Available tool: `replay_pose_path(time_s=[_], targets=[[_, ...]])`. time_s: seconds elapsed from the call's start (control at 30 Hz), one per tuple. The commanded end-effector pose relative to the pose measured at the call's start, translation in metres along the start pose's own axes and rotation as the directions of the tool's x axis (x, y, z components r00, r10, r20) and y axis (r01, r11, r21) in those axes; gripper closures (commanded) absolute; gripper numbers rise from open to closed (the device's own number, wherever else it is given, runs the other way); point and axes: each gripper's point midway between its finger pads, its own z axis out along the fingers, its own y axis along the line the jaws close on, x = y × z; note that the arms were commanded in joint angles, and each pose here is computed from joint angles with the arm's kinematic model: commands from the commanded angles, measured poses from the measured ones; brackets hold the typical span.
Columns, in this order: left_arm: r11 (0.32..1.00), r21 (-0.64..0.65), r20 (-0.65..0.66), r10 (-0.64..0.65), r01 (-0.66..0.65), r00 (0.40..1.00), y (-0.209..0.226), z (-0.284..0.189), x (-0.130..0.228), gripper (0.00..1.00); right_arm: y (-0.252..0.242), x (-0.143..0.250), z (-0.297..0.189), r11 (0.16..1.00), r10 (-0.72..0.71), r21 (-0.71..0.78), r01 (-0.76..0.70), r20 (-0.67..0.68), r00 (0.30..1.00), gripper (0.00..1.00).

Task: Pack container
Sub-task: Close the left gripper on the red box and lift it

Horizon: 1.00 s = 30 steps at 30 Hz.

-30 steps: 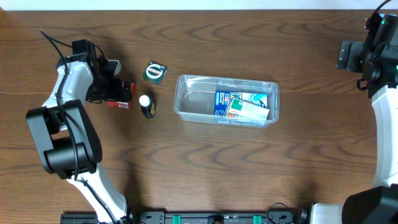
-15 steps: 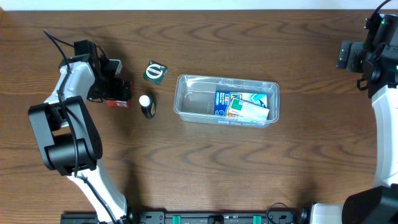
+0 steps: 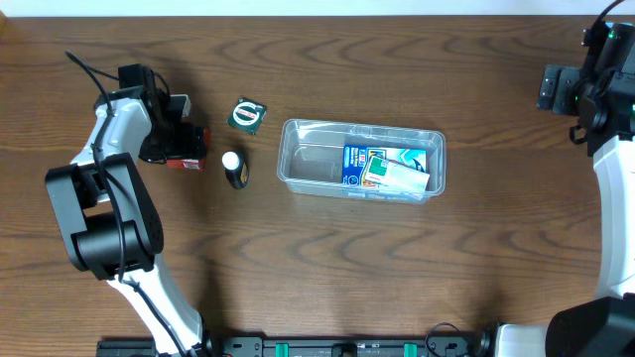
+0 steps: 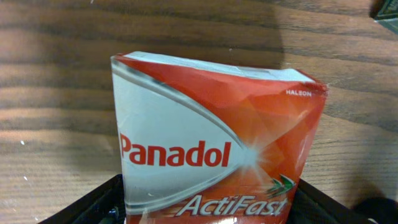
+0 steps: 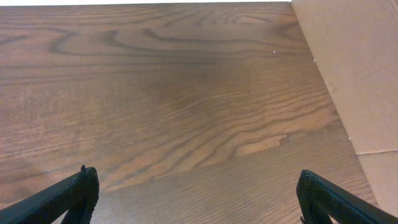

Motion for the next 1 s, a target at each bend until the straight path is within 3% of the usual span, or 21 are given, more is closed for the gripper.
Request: replay_pose_path(time_s=[0.0,0.33,0.77,0.97], targets=[[0.996,-0.003,0.007,-0.084,0.084,0.996,0.001,-0.004,-0.003,0.25,-0.004,0.001,0.0,1.0,0.018,0.009,-0.018,-0.003,1.0,0.01],[0.996,-0.009,0.022,-0.085,0.085,0.996,-0.001,-0.025,-0.003,0.28,-0.004,0.001,0.0,1.0,0.018,0.009,-0.018,-0.003,1.0,0.01],[0.995,-0.03,0.274,-0.083,0.095,0.958,-0.013,-0.133,-0.025,0.29,-0.004,0.001,0.0,1.0,0.018,0.009,-0.018,-0.003,1.0,0.01],[0.988,-0.102,0.267,-0.084,0.115,0.96,0.0,-0.134,-0.022,0.28,-0.004,0.001,0.0,1.0,0.018,0.009,-0.018,-0.003,1.0,0.01]])
